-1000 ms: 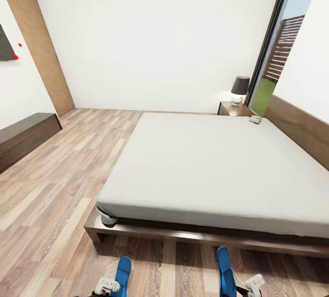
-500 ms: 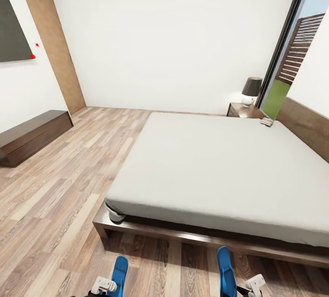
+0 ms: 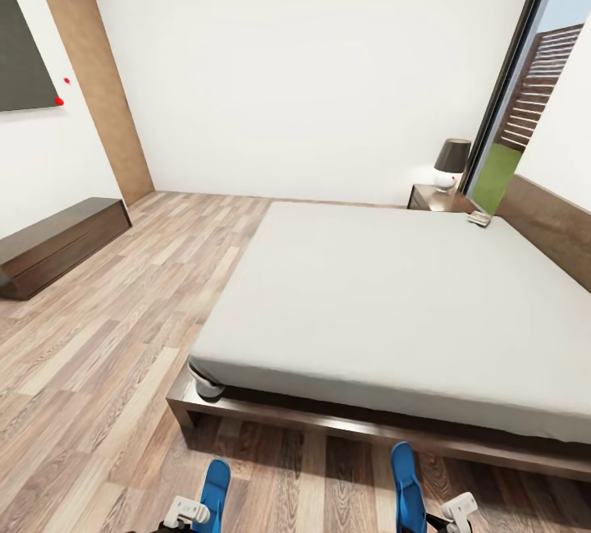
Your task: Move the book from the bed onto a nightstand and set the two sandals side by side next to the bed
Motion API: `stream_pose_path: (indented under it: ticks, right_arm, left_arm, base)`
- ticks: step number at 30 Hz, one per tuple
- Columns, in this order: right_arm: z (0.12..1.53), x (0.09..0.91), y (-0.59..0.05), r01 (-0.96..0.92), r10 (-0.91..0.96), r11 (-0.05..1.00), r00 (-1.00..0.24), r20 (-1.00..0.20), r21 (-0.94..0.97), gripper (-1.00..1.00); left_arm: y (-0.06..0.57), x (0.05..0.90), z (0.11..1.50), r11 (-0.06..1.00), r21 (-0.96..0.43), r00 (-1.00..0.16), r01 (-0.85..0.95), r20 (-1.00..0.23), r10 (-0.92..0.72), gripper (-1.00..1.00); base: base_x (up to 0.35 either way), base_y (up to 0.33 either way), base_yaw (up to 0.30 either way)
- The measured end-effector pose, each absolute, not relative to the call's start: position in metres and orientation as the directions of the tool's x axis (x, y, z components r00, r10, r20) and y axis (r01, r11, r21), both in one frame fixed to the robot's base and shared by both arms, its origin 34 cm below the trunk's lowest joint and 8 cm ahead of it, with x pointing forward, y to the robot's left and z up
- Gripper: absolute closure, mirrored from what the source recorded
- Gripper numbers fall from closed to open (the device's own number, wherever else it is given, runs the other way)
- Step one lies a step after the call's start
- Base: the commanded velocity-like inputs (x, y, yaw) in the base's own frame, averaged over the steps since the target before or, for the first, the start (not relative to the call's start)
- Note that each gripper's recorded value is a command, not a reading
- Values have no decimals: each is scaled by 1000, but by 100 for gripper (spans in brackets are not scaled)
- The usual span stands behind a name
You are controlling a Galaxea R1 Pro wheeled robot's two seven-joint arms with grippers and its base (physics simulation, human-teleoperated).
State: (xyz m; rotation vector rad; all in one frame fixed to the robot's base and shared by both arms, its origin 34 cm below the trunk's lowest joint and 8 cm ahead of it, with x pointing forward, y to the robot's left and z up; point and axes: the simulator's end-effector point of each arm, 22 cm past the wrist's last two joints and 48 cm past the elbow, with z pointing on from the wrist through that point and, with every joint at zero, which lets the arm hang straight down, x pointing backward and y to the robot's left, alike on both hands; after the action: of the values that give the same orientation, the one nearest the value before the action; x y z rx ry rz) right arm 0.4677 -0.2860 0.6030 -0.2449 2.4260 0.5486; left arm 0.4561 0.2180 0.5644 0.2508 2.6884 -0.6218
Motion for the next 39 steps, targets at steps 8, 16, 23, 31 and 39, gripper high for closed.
stream_pose_path:
  ticks: [8,16,23,31,39]
  right_arm:
    - [603,468,-287,-302,-39,897,-784,-620,324,100]
    - [603,468,-287,-301,-39,896,-784,-620,325,100]
    - [603,468,-286,-303,-39,896,-783,-620,326,100]
    - [603,468,-286,-304,-40,895,-783,-620,326,100]
    - [598,468,-286,-305,-40,894,-783,-620,328,100]
  left_arm:
    - [218,456,564,887,-389,-916,251,-391,88,100]
    - [218,456,564,887,-388,-917,250,-390,87,100]
    - [217,456,564,887,-389,-916,250,-391,87,100]
    - [217,456,564,886,-390,-917,249,-390,87,100]
    - [217,456,559,887,-390,-917,247,-389,85,100]
  base:
    - [0,0,0]
    - [0,0,0]
    - [0,0,0]
    - [0,0,0]
    - [0,0,0]
